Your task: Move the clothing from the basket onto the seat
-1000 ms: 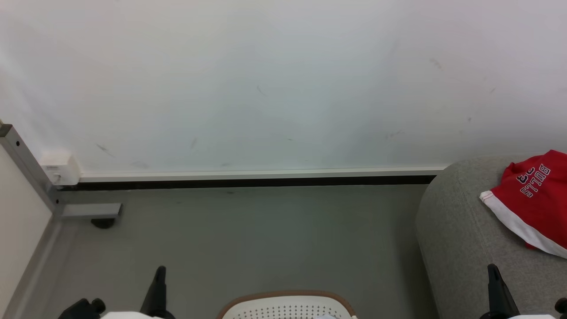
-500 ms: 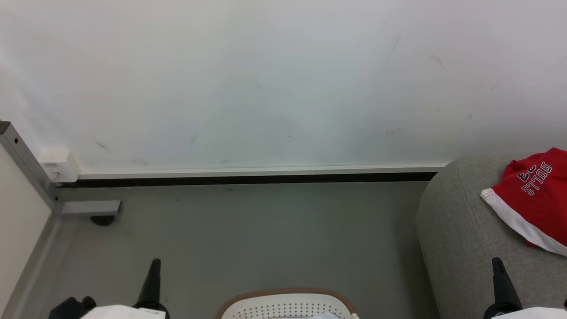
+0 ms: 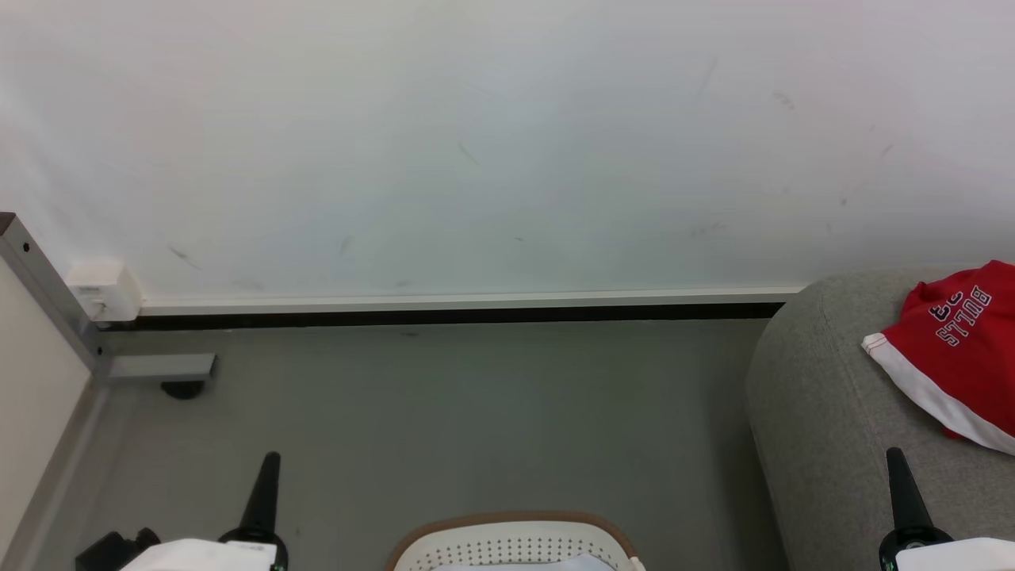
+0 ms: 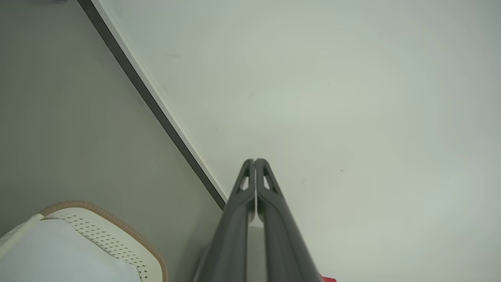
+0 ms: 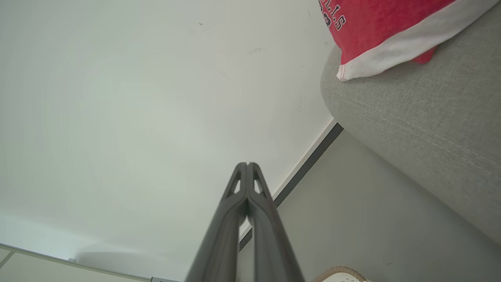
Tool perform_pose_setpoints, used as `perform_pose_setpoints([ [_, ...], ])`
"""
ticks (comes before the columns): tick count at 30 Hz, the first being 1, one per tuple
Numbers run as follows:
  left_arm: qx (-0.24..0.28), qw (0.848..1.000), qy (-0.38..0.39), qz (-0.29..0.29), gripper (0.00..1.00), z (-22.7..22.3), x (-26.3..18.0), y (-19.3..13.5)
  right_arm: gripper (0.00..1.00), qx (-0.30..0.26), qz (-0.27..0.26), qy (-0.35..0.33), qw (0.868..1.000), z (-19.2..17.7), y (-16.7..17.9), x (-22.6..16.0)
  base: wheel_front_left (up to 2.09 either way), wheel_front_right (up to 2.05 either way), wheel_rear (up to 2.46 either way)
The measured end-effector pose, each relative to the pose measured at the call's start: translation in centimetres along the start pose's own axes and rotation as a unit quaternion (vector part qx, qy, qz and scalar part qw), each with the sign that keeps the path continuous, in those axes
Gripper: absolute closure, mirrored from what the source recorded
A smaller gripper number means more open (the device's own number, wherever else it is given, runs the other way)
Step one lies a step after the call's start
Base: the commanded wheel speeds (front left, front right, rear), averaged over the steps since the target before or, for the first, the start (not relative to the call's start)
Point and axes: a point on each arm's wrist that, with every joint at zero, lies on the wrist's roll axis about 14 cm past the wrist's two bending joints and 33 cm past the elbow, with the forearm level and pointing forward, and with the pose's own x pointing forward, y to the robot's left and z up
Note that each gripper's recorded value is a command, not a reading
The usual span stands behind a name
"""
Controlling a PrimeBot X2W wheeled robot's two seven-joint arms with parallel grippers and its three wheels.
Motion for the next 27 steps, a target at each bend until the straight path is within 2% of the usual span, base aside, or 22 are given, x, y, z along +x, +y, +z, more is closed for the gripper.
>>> perform_pose_setpoints([
  [27, -0.114, 0.993, -0.001, -0.014, 1.00, 0.99, 0.73, -0.69, 1.00, 0.119, 0.013, 0.000, 0.993, 0.74, 0.64, 0.78, 0.00, 0.00, 0.00],
])
